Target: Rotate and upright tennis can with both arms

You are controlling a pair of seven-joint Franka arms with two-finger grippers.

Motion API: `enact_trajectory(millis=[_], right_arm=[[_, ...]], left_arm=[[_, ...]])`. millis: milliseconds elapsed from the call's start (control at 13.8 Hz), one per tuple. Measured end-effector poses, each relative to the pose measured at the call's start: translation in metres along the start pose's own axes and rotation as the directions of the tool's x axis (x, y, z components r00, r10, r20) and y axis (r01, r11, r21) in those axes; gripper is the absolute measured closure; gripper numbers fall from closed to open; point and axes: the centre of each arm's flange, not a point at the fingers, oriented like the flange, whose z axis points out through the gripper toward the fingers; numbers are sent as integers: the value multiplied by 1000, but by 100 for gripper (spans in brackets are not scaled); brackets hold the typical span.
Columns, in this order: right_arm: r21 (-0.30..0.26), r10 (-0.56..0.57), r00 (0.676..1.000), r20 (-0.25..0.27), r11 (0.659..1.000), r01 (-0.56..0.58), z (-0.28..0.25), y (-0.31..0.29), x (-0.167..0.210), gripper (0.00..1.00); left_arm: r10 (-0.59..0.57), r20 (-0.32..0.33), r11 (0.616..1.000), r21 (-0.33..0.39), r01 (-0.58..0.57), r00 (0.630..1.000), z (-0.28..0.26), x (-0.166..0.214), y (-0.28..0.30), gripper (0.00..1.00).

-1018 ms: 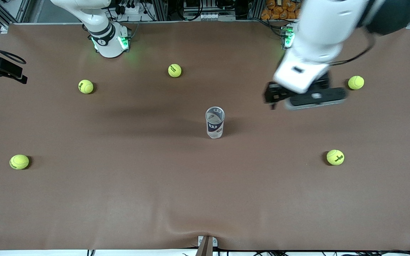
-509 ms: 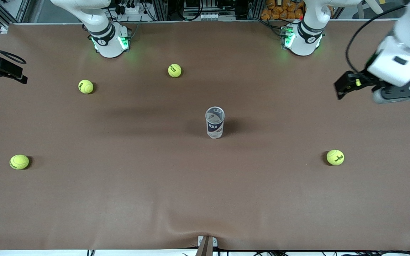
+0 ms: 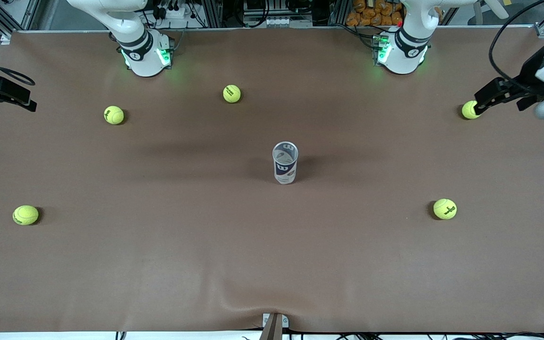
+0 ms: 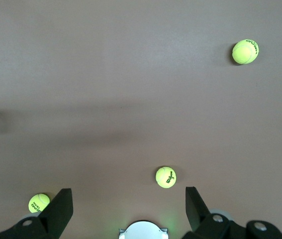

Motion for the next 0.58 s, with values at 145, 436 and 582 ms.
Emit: enact_trajectory(millis=[145, 436, 582], right_arm=[[0, 0, 1000, 0, 1000, 0, 0, 0, 0, 0], [0, 0, 1000, 0, 1000, 0, 0, 0, 0, 0], [0, 0, 1000, 0, 1000, 0, 0, 0, 0, 0]], left_arm=[[-1, -6, 1000, -2, 1, 1000, -3, -6, -4, 0], [8, -18, 1000, -3, -8, 1000, -8, -13, -4, 0], [21, -24, 1000, -3, -21, 999, -9, -12, -4, 0]])
